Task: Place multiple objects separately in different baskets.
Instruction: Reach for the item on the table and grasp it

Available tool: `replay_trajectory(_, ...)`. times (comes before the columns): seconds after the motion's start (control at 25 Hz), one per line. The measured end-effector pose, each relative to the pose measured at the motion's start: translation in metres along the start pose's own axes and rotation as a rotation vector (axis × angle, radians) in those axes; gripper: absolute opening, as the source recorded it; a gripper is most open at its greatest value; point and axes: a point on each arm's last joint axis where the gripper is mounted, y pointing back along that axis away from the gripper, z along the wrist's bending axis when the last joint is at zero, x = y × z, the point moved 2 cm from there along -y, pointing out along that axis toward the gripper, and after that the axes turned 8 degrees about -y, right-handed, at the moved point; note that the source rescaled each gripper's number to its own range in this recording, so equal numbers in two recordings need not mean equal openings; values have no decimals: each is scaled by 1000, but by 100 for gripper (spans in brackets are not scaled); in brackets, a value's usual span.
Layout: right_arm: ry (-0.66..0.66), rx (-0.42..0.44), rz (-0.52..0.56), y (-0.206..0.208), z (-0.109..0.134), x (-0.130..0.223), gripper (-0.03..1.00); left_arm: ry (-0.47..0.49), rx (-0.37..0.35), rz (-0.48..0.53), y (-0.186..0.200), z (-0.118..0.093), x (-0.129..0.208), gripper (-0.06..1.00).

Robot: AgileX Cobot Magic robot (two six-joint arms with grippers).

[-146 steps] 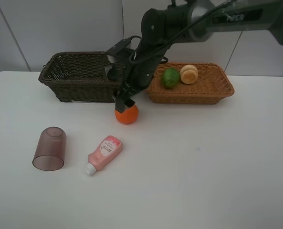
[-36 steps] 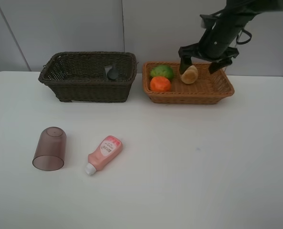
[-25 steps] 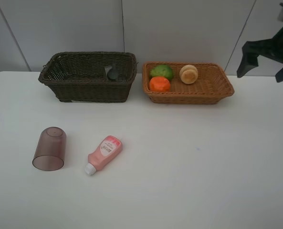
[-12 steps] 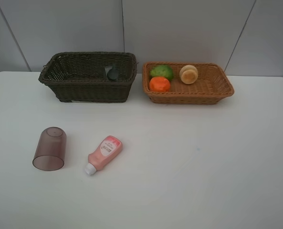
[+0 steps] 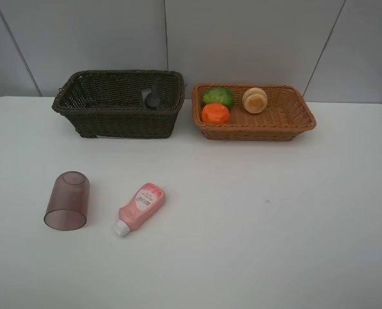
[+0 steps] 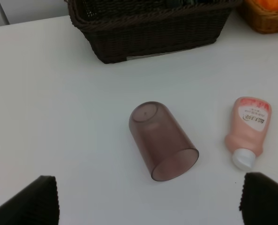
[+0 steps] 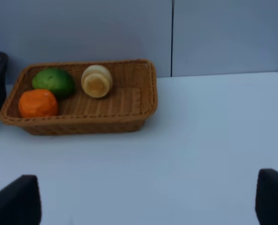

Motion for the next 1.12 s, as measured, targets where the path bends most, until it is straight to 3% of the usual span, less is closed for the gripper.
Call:
replay_trajectory(0.2, 0, 3, 15, 2, -1, 3, 98, 0, 0, 0, 0, 0, 0, 100)
replay_trajectory(0.44, 34, 27, 124, -2, -4, 18, 98, 0, 0, 0, 0, 0, 0, 100)
replay_trajectory(1.12, 34, 28, 129, -3, -4, 19, 98, 0, 0, 0, 0, 0, 0, 100)
